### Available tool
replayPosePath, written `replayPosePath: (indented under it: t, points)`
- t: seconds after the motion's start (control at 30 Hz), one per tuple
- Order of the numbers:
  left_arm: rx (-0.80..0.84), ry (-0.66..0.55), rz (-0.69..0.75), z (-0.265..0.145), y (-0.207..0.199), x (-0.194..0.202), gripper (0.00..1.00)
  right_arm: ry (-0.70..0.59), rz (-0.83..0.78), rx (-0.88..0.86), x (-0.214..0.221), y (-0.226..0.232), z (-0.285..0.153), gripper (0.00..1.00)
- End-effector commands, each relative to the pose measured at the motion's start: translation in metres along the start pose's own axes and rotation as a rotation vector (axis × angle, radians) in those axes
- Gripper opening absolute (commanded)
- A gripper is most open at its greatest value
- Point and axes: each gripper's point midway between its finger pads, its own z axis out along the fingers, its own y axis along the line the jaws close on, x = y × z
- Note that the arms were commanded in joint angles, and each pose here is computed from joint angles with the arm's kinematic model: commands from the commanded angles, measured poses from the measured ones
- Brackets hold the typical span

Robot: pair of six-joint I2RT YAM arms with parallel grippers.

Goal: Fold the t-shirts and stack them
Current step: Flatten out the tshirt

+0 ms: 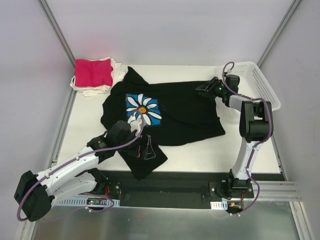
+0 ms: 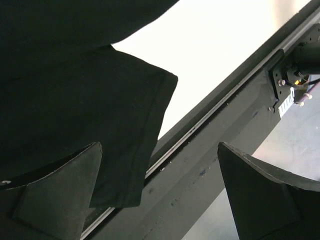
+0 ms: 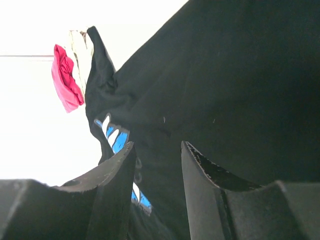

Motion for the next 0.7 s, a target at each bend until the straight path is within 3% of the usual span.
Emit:
replayPosePath:
  t: [0.0, 0.33, 0.67]
  points:
    - [-0.039, 0.014, -0.036, -0.006, 0.003, 0.012, 0.99, -0.032, 0.024, -0.053, -0.041, -0.009, 0.005, 0.43]
    - [-0.064, -0.001, -0.009, -0.005, 0.003, 0.002, 0.99, -0.121, 0.033, -0.053, -0.112, -0.016, 0.004, 0.43]
    - [-0.092, 0.001, 0.032, 0.0, 0.005, -0.008, 0.99, -0.093, -0.022, -0.106, -0.111, 0.015, -0.003, 0.44]
